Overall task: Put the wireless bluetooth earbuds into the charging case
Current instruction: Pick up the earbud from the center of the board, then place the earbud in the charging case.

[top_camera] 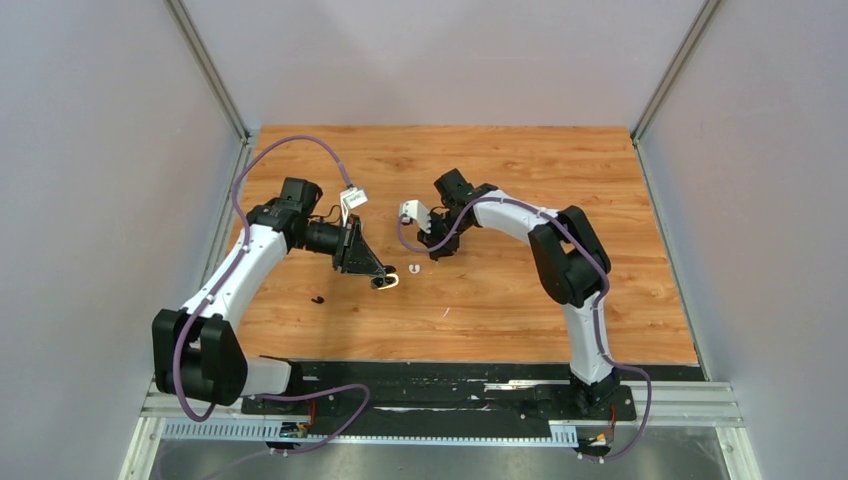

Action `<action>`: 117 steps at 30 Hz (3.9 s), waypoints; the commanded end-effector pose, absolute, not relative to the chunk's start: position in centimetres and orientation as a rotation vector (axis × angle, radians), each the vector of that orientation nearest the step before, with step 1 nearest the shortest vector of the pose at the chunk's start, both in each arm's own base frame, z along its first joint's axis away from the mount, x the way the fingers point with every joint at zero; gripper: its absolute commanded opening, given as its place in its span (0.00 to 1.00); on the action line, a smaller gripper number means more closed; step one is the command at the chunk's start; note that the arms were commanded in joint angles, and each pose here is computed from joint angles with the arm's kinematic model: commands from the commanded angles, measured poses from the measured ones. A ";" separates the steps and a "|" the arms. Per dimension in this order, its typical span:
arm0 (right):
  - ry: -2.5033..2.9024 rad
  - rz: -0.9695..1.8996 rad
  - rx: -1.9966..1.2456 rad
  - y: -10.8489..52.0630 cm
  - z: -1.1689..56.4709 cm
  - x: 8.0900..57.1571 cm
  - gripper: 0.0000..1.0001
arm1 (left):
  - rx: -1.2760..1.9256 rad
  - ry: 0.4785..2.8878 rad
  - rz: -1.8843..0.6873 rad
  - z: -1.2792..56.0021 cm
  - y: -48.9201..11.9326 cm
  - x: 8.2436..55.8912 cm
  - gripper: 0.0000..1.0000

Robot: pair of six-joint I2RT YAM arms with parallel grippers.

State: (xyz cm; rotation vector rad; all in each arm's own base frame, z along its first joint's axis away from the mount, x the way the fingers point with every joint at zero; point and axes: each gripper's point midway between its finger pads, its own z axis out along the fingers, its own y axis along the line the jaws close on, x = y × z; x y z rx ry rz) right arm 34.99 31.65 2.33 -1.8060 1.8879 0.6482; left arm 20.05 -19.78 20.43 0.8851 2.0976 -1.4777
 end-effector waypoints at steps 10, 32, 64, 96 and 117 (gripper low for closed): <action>1.779 0.572 -1.717 32.2 7.1 36.0 0.00 | 0.883 2.072 -1.454 20.7 -19.9 21.4 0.00; 0.552 0.037 -1.301 32.9 32.6 26.5 0.00 | 0.646 1.970 -1.361 24.5 -24.1 28.7 0.00; 0.426 -0.093 -1.397 33.9 30.3 25.4 0.00 | 0.602 1.860 -1.656 27.8 -25.3 26.0 0.00; 0.444 -0.124 -1.506 33.1 28.7 25.4 0.00 | 0.593 1.870 -1.679 28.2 -24.9 26.0 0.00; 0.341 -0.176 -1.514 33.5 28.6 25.1 0.00 | 0.577 1.882 -1.721 27.9 -25.1 26.1 0.00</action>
